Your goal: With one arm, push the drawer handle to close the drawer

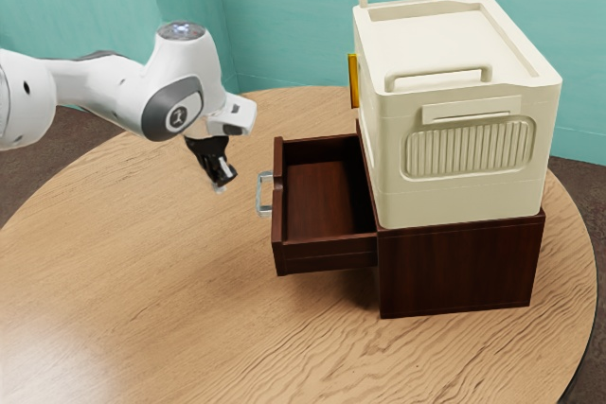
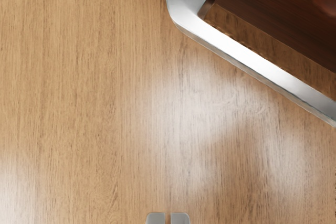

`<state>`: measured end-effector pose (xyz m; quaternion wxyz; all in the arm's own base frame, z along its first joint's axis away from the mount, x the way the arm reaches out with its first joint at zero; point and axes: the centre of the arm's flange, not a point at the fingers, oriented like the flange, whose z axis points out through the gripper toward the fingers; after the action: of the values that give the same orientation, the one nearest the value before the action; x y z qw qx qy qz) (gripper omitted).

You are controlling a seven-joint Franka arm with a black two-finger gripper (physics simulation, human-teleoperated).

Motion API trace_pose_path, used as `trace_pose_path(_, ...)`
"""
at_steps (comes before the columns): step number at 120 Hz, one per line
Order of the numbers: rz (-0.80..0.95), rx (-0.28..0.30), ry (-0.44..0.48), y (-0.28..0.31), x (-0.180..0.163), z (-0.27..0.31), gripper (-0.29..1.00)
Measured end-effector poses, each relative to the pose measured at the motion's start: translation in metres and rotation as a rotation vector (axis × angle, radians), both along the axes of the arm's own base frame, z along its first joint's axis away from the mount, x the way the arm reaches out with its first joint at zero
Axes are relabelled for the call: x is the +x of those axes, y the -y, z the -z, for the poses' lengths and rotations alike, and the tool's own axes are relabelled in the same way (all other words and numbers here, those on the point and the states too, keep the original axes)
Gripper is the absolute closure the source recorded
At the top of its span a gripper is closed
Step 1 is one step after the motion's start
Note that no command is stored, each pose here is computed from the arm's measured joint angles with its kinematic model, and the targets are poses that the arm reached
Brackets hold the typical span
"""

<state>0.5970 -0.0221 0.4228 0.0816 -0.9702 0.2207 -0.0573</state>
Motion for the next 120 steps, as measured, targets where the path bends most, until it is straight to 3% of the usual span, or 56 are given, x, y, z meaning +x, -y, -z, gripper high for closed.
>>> trace_pose_path(48,0.077,0.015,0.041,0.031,0.007,0.021,0.79)
trace_pose_path(120,0.191,-0.002,0.22,0.079,0.024,0.027,0.79)
